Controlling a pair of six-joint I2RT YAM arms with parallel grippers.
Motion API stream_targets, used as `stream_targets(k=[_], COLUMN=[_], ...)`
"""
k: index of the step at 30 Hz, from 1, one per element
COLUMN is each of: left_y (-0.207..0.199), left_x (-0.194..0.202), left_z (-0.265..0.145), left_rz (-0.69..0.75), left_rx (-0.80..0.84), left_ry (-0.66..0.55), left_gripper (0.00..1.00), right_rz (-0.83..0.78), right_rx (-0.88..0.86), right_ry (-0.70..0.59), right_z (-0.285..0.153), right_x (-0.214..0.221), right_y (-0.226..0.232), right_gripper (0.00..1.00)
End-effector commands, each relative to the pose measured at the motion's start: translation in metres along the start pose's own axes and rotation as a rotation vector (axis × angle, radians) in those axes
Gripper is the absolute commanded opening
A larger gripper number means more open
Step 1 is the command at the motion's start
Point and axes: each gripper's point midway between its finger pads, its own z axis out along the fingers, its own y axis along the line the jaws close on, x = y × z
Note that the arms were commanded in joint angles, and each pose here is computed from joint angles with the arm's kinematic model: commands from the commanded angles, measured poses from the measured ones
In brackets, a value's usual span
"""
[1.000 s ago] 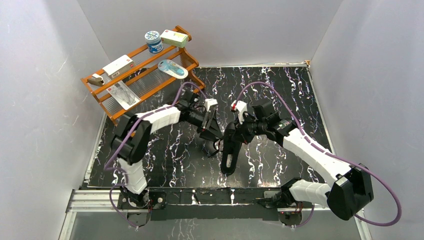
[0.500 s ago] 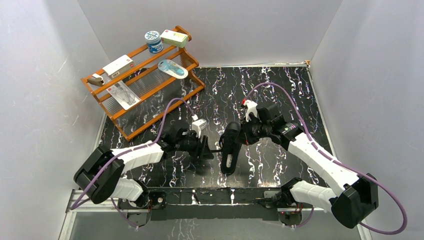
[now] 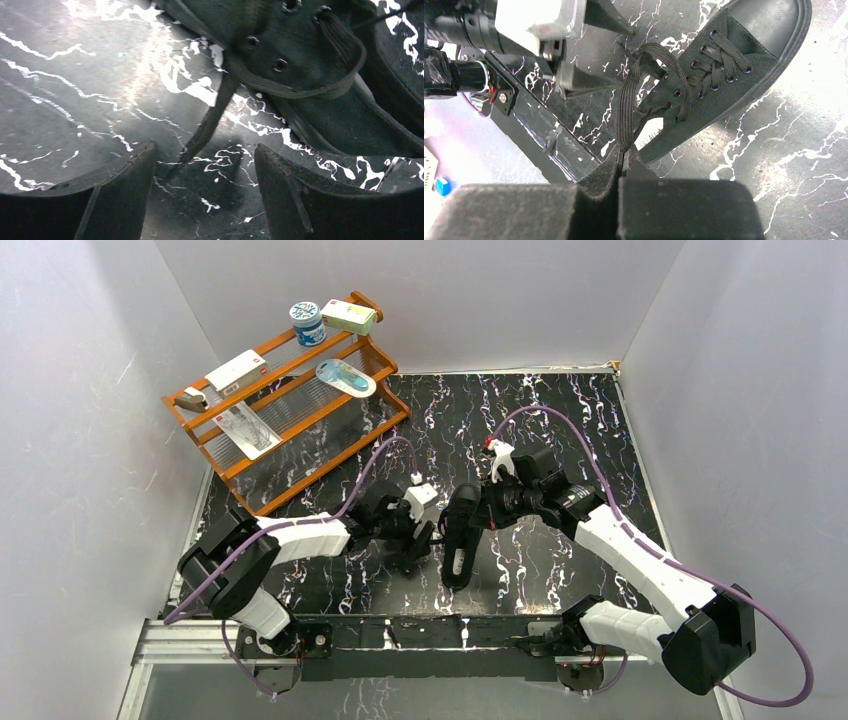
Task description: Tie the shoes
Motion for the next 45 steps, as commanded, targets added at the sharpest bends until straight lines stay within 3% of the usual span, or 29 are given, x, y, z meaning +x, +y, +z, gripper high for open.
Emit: stream_targets(k=[1,5,6,10,12,16,23,26,31,35,38,42,45], left_y=[-0.007,0.002,0.011,0.033,0.041,0.040,-0.012,-0.024,-0.025,-0.023,-0.010,0.027,0.049], left_x=[-0.007,0.010,0.016,0.035,0.035,0.018,-0.007,-0.001,0.016,0.025,0.032,0.047,0.050], left_z=[0.009,0.026,0.028,0.036,0.029,-0.005,-0.065,-0.091,-0.124,-0.125,-0.118,-0.117,-0.121], left_rz=[0.149,0.249,0.270,0.295,0.275,0.176,-0.176,-0.336,-0.405,-0.468,-0.552,-0.677,-0.688], left_rx=[-0.036,-0.207,-0.283,-0.440,-0.514,-0.595,-0.435,-0.432,-0.496,-0.518,-0.551,-0.651,-0.708], left_ry=[0.004,0.054,0.073,0.128,0.130,0.084,-0.023,0.004,0.107,0.139,0.171,0.232,0.237], left_gripper=[0.70,0.67,0.62,0.38,0.12,0.00,0.00,0.00,0.00,0.00,0.00,0.00,0.00], right_rz=[0.015,0.032,0.034,0.063,0.076,0.165,0.403,0.490,0.584,0.642,0.665,0.723,0.800], right_rx=[-0.029,-0.041,-0.050,-0.050,-0.041,0.091,0.362,0.521,0.731,0.899,1.023,1.041,1.037], right_ry=[-0.035,-0.042,-0.043,-0.046,-0.054,-0.015,0.296,0.335,0.318,0.198,0.179,0.202,0.209], right_z=[-0.003,-0.007,-0.007,-0.010,-0.016,-0.031,-0.057,-0.078,-0.101,-0.107,-0.102,-0.095,-0.101], right_x=[-0.010,-0.008,-0.007,-0.001,0.000,0.010,0.068,0.083,0.086,0.070,0.056,0.058,0.074], right_y=[0.009,0.012,0.013,0.014,0.015,0.000,-0.022,-0.035,-0.053,-0.083,-0.124,-0.177,-0.202], right_gripper=[0.00,0.00,0.00,0.00,0.00,0.00,0.00,0.00,0.00,0.00,0.00,0.00,0.00])
